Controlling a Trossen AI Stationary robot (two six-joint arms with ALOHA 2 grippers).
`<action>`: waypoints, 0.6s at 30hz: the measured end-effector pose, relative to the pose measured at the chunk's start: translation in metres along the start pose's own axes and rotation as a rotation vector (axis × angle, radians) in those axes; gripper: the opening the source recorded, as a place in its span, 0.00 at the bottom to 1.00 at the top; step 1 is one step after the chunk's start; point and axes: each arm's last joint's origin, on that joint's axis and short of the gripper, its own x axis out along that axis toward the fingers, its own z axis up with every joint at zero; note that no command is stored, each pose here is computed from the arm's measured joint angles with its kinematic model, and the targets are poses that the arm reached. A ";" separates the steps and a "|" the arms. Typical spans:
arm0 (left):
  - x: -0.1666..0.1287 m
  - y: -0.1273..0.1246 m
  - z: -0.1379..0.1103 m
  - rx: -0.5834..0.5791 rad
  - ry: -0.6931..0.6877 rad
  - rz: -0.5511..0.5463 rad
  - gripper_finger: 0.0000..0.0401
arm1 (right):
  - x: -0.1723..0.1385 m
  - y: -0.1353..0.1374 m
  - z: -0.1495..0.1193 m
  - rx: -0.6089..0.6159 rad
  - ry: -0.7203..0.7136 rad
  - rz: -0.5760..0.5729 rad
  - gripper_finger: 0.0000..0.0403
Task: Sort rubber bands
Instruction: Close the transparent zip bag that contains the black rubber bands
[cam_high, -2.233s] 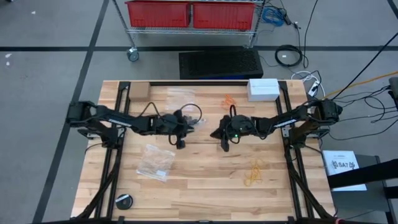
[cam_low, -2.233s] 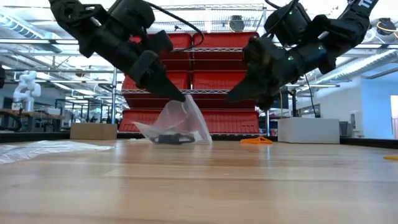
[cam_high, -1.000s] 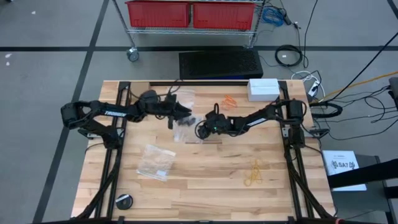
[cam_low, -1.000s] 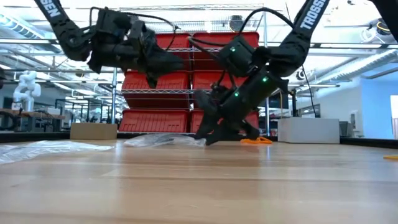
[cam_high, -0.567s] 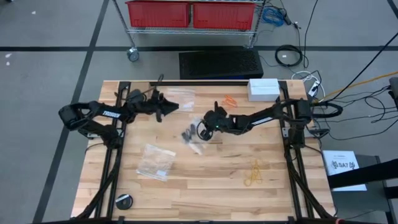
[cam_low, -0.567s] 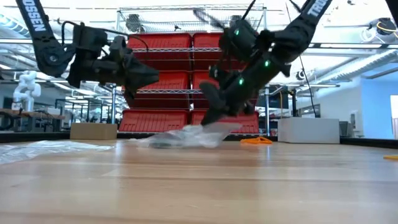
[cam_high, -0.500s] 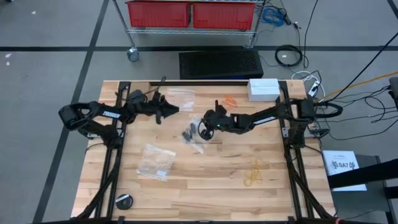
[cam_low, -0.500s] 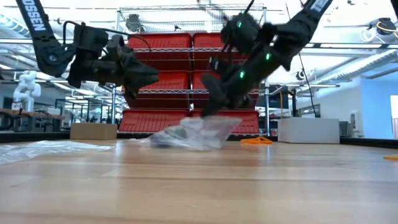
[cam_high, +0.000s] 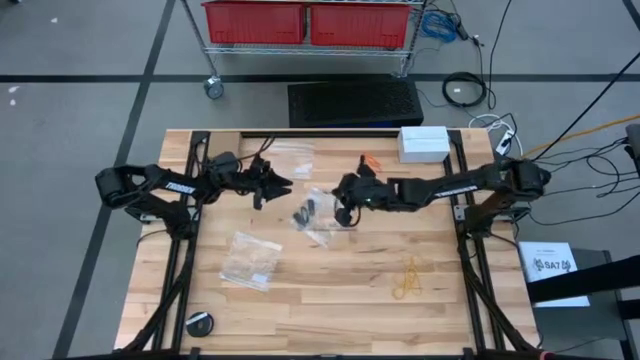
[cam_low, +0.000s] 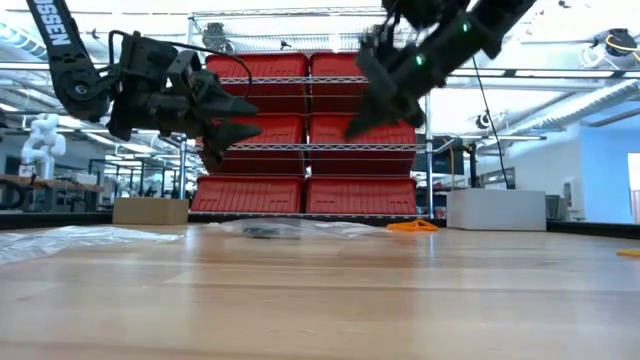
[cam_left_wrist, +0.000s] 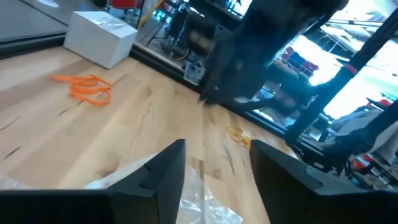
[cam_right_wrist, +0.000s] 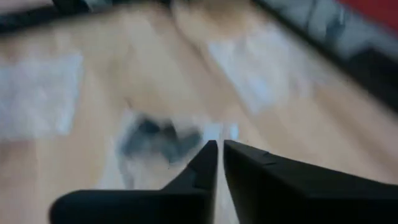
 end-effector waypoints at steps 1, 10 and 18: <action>0.000 0.000 0.000 0.001 0.000 0.000 0.47 | 0.005 -0.001 -0.004 0.017 0.032 0.013 0.11; 0.000 0.000 -0.001 -0.003 0.004 0.006 0.48 | 0.062 -0.005 -0.032 0.051 0.088 0.037 0.47; 0.000 0.001 -0.002 -0.002 0.012 0.010 0.48 | 0.095 -0.030 -0.047 0.089 0.099 -0.020 0.55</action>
